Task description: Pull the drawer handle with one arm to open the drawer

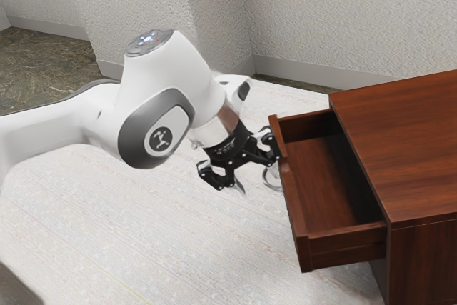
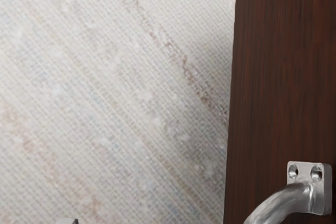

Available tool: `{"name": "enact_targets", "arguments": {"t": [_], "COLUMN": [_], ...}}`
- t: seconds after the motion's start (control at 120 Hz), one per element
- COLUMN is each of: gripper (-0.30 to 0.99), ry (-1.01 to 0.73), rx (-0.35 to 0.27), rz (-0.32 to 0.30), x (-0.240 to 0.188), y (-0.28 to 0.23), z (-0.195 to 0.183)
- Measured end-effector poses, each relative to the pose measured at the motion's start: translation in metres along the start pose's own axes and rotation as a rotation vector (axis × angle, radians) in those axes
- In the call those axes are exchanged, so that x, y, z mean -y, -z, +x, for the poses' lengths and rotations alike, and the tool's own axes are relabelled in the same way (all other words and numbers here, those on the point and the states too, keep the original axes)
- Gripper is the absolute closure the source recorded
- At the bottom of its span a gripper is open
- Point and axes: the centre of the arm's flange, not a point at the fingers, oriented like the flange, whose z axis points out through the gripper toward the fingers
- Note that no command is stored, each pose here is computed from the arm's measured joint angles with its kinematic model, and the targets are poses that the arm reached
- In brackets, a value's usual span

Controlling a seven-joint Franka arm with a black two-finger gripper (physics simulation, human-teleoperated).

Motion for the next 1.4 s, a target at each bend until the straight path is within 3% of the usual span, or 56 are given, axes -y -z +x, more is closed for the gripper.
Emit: {"name": "enact_targets", "arguments": {"t": [1.4], "gripper": [0.27], "ry": [0.071], "rx": [-0.021], "rz": [0.024], "x": [0.064], "y": [0.019], "z": [0.004]}}
